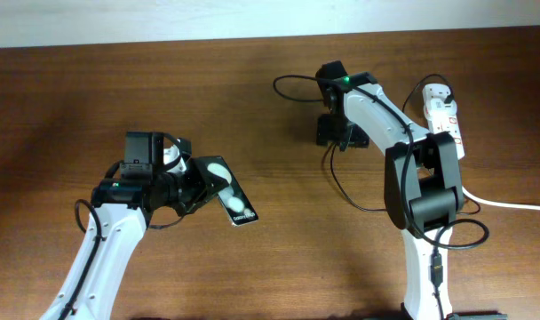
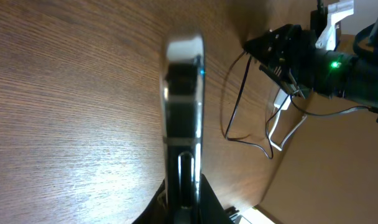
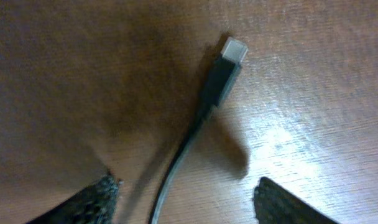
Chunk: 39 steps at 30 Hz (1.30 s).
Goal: Plug charger to phone and switch on socket
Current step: 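Reach the right gripper to the black cable end and grasp the USB-C plug, then insert the USB-C plug into the phone's bottom port held by the left gripper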
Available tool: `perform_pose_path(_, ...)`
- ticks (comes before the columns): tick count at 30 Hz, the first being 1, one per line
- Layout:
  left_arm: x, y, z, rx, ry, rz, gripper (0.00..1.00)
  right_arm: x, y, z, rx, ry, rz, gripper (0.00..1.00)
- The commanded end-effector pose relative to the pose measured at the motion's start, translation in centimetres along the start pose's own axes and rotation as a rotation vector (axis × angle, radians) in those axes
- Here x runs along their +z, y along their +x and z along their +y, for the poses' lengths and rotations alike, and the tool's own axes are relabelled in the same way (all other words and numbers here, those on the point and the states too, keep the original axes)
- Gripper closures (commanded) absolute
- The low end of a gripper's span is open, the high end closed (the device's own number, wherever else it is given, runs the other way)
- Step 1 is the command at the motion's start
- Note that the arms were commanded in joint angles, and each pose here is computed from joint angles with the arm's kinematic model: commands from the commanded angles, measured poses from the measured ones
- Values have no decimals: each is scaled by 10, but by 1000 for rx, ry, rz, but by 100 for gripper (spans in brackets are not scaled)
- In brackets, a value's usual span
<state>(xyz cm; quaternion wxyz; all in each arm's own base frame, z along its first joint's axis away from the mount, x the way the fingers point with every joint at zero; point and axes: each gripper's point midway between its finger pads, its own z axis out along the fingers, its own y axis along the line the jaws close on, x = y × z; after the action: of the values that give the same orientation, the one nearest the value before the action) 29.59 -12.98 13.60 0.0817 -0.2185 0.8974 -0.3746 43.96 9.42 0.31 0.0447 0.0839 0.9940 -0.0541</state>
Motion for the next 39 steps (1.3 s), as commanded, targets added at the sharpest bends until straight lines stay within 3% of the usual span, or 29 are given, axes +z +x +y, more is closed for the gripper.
perform_pose_path(1,-3,-1,-8,29,26,-2,100,32,14,-2,25,14,66,41)
perform_pose_path(11,-3,-1,-8,29,27,-1,100,46,5,3,32,-4,29,76)
perform_pose_path(14,-3,-1,-8,28,27,-1,100,45,9,2,29,3,43,83)
perform_pose_path(19,-3,-1,-8,29,27,-1,100,45,16,-1,26,13,73,84)
perform_pose_path(21,-3,-1,-8,29,27,-1,100,45,15,1,27,6,70,96)
perform_pose_path(25,-3,-1,-8,29,27,-2,100,33,23,11,24,-62,121,96)
perform_pose_path(29,-4,-3,-13,45,46,-10,100,-60,29,28,-134,-269,77,96)
perform_pose_path(32,-8,-4,-45,183,202,7,100,-136,47,12,-175,-314,9,96)
perform_pose_path(35,-18,-2,-80,317,371,20,100,-227,90,-5,-238,-420,-83,96)
perform_pose_path(39,-37,4,-118,490,563,26,100,-295,138,-16,-289,-560,-173,96)
